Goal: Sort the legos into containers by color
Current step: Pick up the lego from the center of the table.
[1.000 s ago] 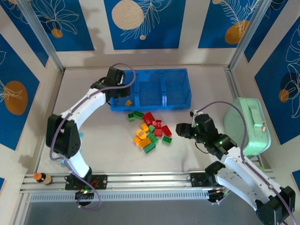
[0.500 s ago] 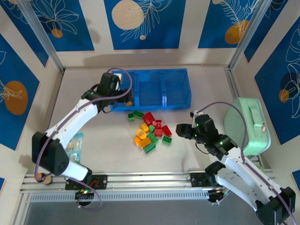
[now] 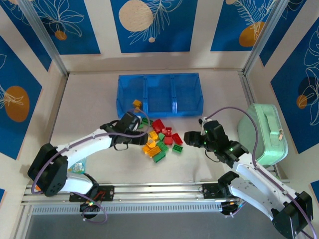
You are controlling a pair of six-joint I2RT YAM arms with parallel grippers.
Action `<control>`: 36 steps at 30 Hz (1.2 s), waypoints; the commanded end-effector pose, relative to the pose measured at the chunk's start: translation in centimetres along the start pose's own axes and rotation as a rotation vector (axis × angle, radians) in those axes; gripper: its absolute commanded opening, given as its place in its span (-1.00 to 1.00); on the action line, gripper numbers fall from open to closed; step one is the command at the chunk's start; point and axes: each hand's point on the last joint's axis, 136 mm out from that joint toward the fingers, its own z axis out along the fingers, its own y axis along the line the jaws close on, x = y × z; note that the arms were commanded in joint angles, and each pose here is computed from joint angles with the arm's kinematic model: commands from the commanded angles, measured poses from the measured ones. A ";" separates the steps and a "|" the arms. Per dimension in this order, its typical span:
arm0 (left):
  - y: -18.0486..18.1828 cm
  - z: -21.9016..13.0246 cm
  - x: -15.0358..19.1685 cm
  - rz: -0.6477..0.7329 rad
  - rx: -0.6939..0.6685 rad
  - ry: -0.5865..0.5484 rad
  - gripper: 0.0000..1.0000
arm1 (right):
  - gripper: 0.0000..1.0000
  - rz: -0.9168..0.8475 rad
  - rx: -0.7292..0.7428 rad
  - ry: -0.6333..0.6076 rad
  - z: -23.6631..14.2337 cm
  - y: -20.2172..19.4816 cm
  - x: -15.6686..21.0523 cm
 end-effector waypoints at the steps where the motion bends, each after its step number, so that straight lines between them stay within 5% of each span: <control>1: -0.6 -0.2 -0.8 -0.052 0.034 -0.060 0.50 | 0.34 0.009 -0.019 0.020 0.3 0.3 0.7; 11: 1.9 1.8 -6.4 -0.113 -0.118 -0.095 0.44 | 0.34 0.002 -0.023 0.028 0.2 0.9 0.9; 22: 4.5 6.1 -8.1 -0.097 -0.274 -0.010 0.29 | 0.33 -0.010 0.008 0.016 -0.3 0.2 1.3; 26: 5.0 6.7 -8.3 -0.101 -0.290 -0.004 0.15 | 0.33 -0.015 0.015 0.012 -0.3 0.1 1.2; 32: 4.8 6.5 -7.9 -0.093 -0.289 0.017 -0.37 | 0.33 -0.016 0.012 0.009 -0.1 0.2 1.1; 36: 2.1 3.4 -8.5 -0.071 -0.238 -0.068 -0.41 | 0.32 -0.011 0.012 0.003 0.1 0.1 1.0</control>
